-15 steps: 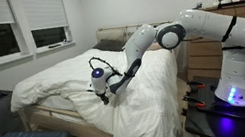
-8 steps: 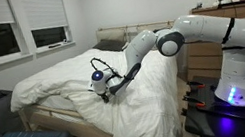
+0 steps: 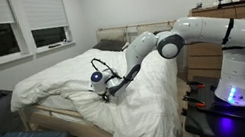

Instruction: Straighten the beddings on the bottom right corner of the bed

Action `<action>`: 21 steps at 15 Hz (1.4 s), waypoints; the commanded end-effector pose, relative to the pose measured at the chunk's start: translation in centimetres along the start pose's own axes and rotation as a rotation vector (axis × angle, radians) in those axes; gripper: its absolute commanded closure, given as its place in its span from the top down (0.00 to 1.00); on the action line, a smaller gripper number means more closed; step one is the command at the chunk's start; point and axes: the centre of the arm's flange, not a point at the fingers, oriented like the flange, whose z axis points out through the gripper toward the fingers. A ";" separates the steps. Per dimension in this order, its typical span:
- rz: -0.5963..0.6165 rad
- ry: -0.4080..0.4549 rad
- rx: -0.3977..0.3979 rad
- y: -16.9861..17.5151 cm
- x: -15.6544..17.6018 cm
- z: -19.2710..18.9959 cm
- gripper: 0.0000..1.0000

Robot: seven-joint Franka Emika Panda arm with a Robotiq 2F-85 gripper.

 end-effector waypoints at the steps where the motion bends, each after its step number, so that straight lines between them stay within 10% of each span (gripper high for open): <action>1: 0.000 -0.026 -0.003 1.1 -0.1 0.5 0.27; 5: -0.009 -0.016 -0.007 0.9 -0.3 -0.2 0.01; 21: -0.406 0.336 0.047 -4.6 8.4 -16.0 0.02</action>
